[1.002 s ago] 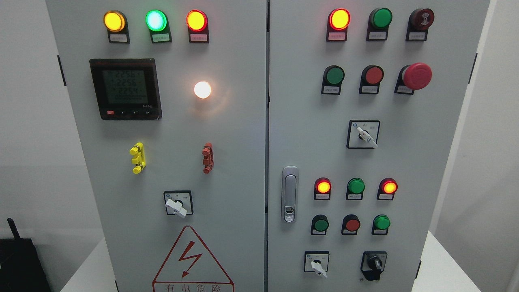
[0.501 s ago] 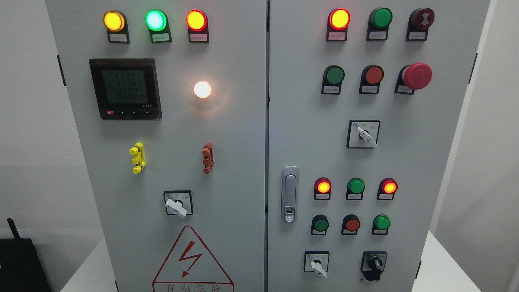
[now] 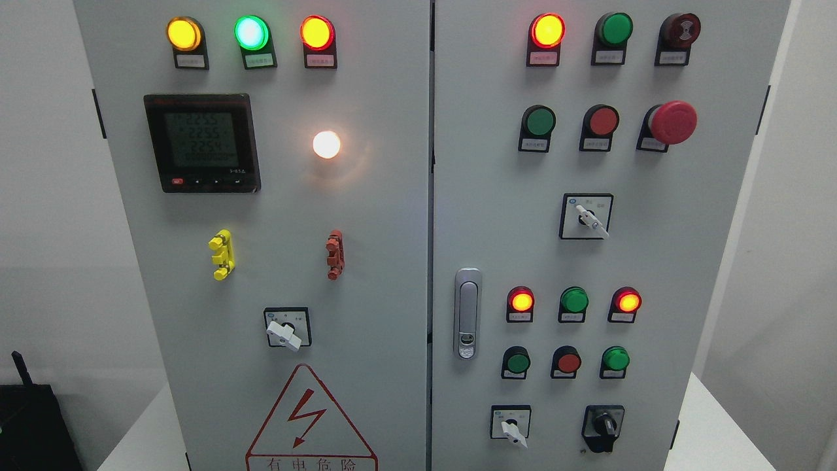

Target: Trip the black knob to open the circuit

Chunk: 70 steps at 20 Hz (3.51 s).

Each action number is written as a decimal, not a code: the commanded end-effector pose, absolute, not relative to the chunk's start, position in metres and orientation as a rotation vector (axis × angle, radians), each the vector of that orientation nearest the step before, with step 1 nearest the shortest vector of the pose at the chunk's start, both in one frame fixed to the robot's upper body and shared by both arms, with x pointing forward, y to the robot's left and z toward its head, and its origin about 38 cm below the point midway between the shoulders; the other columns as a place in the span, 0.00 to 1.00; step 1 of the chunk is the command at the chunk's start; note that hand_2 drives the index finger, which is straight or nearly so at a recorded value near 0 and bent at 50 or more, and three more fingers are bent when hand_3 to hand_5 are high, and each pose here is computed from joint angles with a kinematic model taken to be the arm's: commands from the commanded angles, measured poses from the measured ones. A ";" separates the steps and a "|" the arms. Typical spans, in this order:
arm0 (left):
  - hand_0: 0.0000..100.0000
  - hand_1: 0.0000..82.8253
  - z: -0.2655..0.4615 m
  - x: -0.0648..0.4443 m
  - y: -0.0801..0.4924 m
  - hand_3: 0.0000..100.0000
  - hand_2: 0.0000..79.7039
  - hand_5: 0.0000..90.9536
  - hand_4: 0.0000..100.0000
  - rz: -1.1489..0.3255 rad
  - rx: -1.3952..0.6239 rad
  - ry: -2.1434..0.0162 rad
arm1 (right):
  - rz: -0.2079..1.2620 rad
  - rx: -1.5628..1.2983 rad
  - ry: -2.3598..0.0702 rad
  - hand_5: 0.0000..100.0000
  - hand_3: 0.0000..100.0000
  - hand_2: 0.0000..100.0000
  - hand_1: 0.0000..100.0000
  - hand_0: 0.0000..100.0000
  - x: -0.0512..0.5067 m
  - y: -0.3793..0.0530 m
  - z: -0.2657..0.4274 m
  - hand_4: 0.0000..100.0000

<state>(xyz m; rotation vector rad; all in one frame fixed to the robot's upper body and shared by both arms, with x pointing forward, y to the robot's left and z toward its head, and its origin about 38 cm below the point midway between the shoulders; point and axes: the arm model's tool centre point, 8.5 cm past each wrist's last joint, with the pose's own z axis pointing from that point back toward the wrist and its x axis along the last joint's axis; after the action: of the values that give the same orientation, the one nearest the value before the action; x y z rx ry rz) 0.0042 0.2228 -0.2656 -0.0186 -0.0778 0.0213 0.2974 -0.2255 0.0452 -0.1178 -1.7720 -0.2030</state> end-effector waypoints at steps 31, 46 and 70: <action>0.12 0.47 -0.266 0.007 0.222 0.00 0.00 0.00 0.00 0.025 -0.020 -0.085 | -0.156 -0.101 -1.906 1.00 1.00 0.00 0.22 0.09 0.339 -0.235 0.109 1.00; 0.12 0.47 -0.266 0.007 0.222 0.00 0.00 0.00 0.00 0.025 -0.020 -0.085 | -0.114 -0.074 -1.927 1.00 1.00 0.00 0.22 0.11 0.347 -0.228 0.118 1.00; 0.12 0.47 -0.266 0.007 0.222 0.00 0.00 0.00 0.00 0.025 -0.020 -0.085 | -0.059 -0.049 -1.930 1.00 1.00 0.00 0.22 0.12 0.348 -0.211 0.119 1.00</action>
<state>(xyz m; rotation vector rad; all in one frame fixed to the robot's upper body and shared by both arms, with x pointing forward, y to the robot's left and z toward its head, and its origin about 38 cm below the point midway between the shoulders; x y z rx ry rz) 0.0042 0.2228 -0.2656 -0.0186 -0.0777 0.0213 0.3465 -0.2153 0.1058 -0.0636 -1.8864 -0.0738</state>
